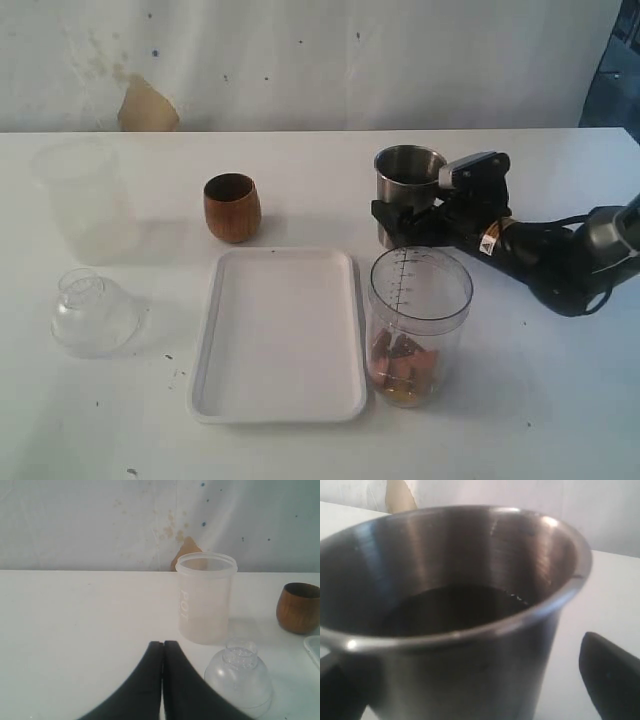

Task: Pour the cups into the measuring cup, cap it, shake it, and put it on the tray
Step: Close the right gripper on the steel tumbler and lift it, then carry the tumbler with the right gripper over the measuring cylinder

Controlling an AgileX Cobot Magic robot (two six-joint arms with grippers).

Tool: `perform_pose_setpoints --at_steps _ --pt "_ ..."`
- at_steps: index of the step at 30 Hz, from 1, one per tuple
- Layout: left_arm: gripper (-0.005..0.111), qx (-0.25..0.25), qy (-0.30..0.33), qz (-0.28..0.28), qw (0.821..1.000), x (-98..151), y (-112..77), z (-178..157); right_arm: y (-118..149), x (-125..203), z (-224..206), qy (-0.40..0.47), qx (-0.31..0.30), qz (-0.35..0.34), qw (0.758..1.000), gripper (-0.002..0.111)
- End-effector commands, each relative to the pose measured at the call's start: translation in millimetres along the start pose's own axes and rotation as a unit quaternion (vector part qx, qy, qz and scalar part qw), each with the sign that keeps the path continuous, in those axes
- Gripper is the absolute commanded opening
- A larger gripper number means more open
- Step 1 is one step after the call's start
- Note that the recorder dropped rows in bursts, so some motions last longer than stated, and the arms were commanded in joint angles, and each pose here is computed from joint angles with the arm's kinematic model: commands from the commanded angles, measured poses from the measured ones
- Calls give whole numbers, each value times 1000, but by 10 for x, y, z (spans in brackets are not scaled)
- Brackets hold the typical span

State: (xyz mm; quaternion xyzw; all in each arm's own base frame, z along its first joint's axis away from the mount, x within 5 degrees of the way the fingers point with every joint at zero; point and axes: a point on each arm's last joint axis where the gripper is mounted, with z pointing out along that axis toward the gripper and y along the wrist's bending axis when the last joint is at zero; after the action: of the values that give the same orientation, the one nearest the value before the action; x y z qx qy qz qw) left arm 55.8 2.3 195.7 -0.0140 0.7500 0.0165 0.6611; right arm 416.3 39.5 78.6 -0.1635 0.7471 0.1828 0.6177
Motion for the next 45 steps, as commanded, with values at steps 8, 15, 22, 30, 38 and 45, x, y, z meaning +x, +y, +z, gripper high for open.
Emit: perform_pose_setpoints --at_steps 8,15,22,30,38,45 --pt "1 0 -5 -2 1000 10 -1 1 4 -98 133 -29 -12 -10 999 98" --pt "1 0 -5 -2 1000 10 -1 1 39 -82 159 -25 -6 -3 1000 69" --pt "1 0 -5 -2 1000 10 -1 1 50 -191 148 -35 -10 -7 999 1" --pt "1 0 -5 -2 1000 10 -1 1 146 -841 10 -91 -43 -75 992 0" --pt "1 0 -5 -2 1000 10 -1 1 190 -1708 -427 -112 -60 -73 989 0" --pt "1 0 -5 -2 1000 10 -1 1 318 -2320 -1115 -109 -74 -99 986 0"
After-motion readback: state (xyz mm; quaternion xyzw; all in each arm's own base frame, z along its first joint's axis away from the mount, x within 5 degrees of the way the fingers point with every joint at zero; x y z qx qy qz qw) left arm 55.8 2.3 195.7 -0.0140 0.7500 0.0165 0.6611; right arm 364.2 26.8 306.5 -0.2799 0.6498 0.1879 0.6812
